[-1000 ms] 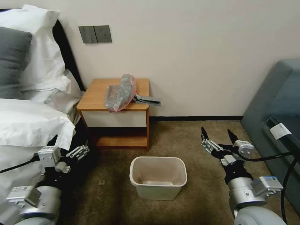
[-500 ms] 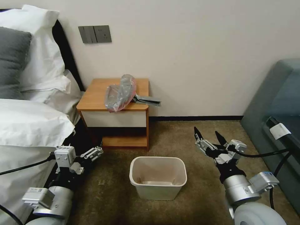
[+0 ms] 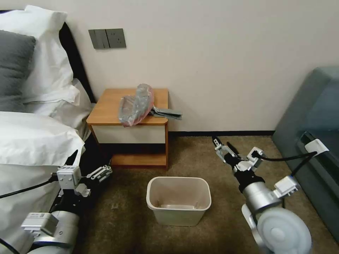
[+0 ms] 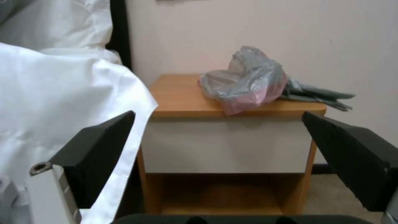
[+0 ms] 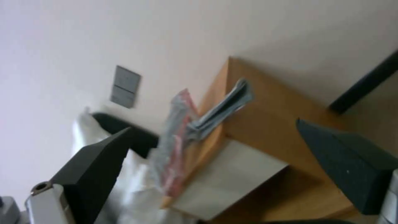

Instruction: Pick up the garbage bag from the table and place it over the trash can.

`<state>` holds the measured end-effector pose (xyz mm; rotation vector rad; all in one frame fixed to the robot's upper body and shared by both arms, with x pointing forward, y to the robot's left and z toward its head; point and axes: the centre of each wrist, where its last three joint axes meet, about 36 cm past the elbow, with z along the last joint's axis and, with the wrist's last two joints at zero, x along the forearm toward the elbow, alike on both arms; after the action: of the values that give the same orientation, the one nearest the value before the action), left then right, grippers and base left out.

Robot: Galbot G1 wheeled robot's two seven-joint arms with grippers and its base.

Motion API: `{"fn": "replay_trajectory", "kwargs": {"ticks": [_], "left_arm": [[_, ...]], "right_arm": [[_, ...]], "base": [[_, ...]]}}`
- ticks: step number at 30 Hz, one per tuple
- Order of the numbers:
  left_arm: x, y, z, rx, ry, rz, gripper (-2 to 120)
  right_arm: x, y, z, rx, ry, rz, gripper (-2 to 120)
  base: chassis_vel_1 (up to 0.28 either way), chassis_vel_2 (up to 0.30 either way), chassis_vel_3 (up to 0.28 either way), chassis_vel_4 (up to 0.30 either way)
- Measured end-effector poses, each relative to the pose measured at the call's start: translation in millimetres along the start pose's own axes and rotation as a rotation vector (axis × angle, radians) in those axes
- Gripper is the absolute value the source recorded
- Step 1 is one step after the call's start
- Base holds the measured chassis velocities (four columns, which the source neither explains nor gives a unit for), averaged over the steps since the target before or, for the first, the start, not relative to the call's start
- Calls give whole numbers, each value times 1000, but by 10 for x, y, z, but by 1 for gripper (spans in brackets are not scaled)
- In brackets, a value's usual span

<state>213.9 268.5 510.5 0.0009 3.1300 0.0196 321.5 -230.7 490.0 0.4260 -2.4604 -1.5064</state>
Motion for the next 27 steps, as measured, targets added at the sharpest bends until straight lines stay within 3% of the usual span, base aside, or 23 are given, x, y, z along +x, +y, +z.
{"fn": "replay_trajectory", "kwargs": {"ticks": [4,13,27], "left_arm": [[11,-1,7,6,3,-5,100],[34,33,11,2,8,-15,100],[100,96,26,-15,27,-38,100]], "right_arm": [[-220,-83,-97,-110,55,-13,100],[-948,-166,-239,-207,122,-84,100],[-1729,-578,-204,-381,203,-13,100]], "base": [[0,0,0,0],[0,0,0,0],[0,0,0,0]]}}
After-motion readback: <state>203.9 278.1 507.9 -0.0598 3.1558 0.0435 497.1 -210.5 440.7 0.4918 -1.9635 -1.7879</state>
